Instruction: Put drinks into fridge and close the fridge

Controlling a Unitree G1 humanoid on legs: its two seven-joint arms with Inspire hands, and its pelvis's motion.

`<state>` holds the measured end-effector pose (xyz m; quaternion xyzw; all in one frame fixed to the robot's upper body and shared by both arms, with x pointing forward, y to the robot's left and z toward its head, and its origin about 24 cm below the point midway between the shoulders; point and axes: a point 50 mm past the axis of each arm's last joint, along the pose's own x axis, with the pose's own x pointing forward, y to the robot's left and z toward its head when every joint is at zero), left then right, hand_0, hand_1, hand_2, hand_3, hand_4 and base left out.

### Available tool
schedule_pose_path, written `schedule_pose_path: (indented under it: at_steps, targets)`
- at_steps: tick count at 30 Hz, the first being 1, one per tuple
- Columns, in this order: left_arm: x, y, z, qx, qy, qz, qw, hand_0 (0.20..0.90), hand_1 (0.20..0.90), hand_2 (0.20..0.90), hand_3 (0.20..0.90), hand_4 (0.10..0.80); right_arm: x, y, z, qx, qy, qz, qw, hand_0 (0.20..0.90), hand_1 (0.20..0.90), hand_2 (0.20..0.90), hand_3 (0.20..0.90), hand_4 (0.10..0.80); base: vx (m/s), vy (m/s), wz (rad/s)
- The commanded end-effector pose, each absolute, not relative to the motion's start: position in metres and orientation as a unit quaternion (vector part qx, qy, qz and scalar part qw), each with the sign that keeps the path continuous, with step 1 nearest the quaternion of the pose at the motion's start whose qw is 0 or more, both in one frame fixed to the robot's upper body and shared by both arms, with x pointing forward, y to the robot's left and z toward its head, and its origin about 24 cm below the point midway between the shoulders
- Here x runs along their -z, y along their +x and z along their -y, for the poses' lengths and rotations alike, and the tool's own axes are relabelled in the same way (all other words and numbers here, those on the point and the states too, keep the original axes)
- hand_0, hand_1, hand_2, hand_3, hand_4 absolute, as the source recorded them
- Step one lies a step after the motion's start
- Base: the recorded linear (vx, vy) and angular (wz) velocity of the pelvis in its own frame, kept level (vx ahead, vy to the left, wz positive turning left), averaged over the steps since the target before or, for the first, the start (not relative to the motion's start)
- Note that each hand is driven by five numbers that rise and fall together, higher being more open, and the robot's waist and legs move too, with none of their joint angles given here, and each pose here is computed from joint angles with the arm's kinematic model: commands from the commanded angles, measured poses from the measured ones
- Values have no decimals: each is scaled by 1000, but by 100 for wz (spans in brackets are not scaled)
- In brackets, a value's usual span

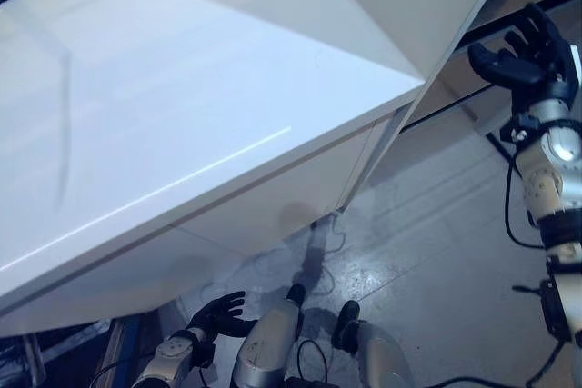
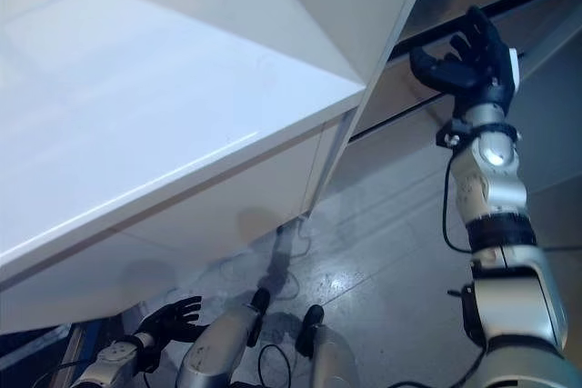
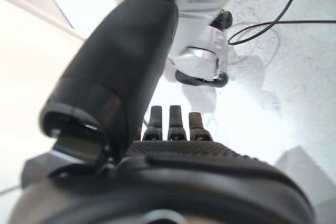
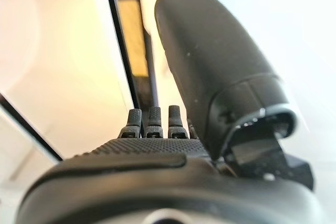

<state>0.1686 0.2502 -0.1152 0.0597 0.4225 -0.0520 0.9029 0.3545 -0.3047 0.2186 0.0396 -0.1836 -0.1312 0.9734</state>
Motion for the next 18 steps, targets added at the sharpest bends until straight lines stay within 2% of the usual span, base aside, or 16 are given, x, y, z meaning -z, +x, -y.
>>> schedule_pose_path:
  at_steps: [1, 10, 14, 18]
  targets:
    - [123, 145, -253, 54, 53, -437, 896, 900, 900, 900, 900, 800, -212, 330, 312, 129, 26, 234, 963, 900, 900, 900, 900, 800, 2, -79, -34]
    - [132, 131, -244, 30, 31, -461, 887, 900, 900, 900, 900, 800, -51, 270, 275, 74, 50, 27, 996, 900, 900, 900, 900, 800, -20, -77, -25]
    - [136, 126, -242, 21, 16, -471, 882, 900, 900, 900, 900, 800, -10, 255, 262, 60, 68, -51, 995, 900, 900, 900, 900, 800, -37, -40, -11]
    - [139, 122, -238, 3, 0, -469, 883, 900, 900, 900, 900, 800, 49, 226, 247, 49, 86, -187, 977, 900, 900, 900, 900, 800, -16, -6, -1]
